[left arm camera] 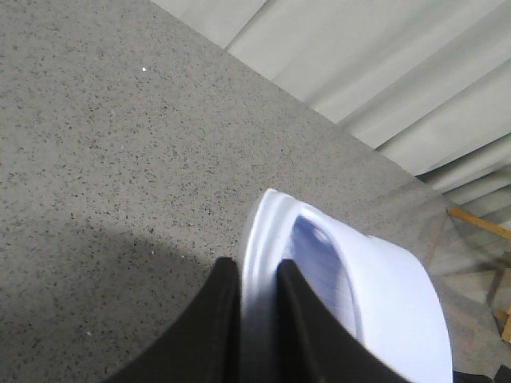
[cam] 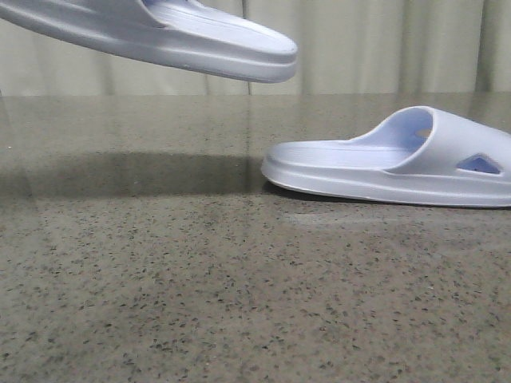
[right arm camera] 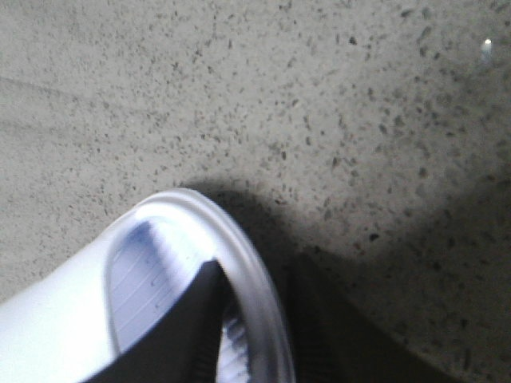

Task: Insert blue slippers together front up
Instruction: 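Lower the right gripper and pinch the second slipper's heel rim, then lift the second slipper off the table with the right gripper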

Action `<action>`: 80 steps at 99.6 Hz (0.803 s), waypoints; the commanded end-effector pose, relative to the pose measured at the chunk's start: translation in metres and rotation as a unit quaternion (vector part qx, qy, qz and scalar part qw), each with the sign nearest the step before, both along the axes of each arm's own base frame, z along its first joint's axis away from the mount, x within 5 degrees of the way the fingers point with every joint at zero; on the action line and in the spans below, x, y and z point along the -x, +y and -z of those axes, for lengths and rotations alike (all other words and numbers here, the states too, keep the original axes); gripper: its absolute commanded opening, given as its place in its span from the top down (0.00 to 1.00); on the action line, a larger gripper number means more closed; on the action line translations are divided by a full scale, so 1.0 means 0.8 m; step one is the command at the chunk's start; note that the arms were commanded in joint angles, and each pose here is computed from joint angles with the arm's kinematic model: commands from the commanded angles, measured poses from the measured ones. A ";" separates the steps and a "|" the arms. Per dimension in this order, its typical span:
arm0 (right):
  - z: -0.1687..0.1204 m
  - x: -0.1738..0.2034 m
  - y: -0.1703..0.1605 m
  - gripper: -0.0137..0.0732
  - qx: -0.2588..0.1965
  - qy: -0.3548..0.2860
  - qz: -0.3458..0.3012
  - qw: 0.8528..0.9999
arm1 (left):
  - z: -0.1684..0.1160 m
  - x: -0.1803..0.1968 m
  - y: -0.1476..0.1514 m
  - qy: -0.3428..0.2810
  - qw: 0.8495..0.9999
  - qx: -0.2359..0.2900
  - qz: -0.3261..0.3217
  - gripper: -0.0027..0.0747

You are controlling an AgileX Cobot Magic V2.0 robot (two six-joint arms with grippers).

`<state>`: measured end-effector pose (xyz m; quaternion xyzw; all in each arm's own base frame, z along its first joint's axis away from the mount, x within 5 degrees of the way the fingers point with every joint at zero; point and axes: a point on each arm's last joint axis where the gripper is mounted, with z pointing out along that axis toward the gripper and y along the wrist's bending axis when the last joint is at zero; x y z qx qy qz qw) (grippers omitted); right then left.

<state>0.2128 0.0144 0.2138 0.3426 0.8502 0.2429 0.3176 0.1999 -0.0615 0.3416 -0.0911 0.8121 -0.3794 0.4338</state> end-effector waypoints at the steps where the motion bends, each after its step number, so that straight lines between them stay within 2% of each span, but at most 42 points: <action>1: 0.016 0.010 0.008 0.78 0.001 0.049 -0.052 0.997 | -0.019 0.002 0.002 -0.025 0.999 0.024 -0.014 0.94; 22: 0.015 0.008 0.005 0.89 0.020 0.038 -0.049 0.998 | -0.019 0.001 0.002 -0.025 0.999 0.024 -0.015 0.94; 45: 0.007 -0.001 0.000 0.90 0.039 0.009 -0.032 0.999 | -0.020 0.001 0.002 -0.025 0.999 0.028 -0.015 0.94; 61: -0.023 -0.013 -0.001 0.93 0.041 -0.036 -0.031 0.998 | -0.020 0.002 0.001 -0.024 0.999 0.030 -0.014 0.94; 80: -0.084 -0.025 -0.001 0.94 0.056 -0.123 -0.036 0.990 | -0.020 0.002 0.001 -0.022 0.999 0.033 -0.012 0.94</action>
